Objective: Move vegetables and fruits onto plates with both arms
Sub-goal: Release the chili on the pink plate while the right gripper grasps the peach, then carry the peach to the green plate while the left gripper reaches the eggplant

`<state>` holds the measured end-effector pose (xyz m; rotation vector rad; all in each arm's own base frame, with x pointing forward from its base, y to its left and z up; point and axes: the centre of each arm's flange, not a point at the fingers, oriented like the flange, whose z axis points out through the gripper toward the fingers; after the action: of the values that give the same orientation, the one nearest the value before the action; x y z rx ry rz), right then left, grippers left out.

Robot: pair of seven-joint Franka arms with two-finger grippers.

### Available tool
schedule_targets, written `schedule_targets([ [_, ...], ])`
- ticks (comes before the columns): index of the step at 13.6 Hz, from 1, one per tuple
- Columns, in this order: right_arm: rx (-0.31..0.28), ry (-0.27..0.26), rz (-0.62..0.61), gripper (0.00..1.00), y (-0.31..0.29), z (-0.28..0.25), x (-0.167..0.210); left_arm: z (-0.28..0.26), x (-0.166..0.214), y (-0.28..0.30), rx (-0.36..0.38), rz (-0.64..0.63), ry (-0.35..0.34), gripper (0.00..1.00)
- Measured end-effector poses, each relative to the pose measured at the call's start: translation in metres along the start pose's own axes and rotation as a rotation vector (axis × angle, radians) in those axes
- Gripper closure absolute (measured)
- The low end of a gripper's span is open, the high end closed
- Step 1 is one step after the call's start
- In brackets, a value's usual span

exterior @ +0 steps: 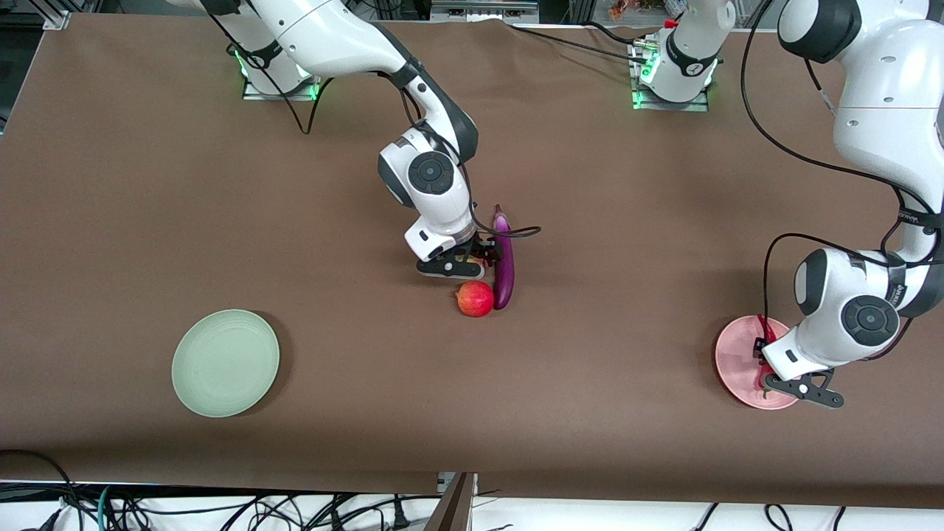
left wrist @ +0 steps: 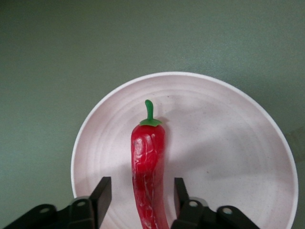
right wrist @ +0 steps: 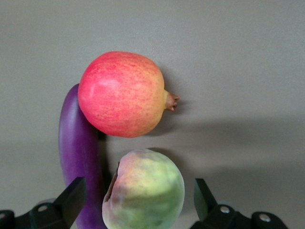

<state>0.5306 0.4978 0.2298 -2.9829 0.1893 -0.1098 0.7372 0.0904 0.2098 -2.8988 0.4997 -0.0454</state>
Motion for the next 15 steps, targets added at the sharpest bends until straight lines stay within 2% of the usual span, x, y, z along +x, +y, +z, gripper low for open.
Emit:
schedule_targets([
  [3,-0.007,-0.008,-0.012,0.00,-0.003,0.011,-0.009,-0.023,0.007,-0.006,0.006,-0.011,0.014,0.03],
  [4,-0.006,-0.007,-0.015,0.00,-0.004,0.015,-0.011,-0.037,0.008,-0.005,-0.006,-0.018,-0.005,0.00],
  [6,-0.005,-0.007,-0.017,0.00,-0.004,0.021,-0.012,-0.081,0.010,-0.002,-0.040,-0.039,-0.026,0.00],
  [7,-0.006,-0.007,-0.016,0.07,-0.004,0.022,-0.012,-0.108,0.008,0.000,-0.058,-0.053,-0.028,0.00],
  [8,-0.005,-0.004,-0.015,0.20,-0.004,0.021,-0.011,-0.134,0.005,0.001,-0.087,-0.070,-0.041,0.00],
  [9,-0.004,-0.004,-0.016,0.22,-0.005,0.021,-0.011,-0.158,-0.002,0.001,-0.115,-0.086,-0.064,0.00],
  [12,-0.003,0.002,-0.015,0.23,-0.005,0.018,-0.008,-0.212,-0.022,-0.002,-0.129,-0.103,-0.112,0.00],
  [15,-0.042,-0.011,-0.010,0.23,0.013,-0.015,0.025,-0.262,-0.033,-0.001,-0.149,-0.146,-0.090,0.00],
])
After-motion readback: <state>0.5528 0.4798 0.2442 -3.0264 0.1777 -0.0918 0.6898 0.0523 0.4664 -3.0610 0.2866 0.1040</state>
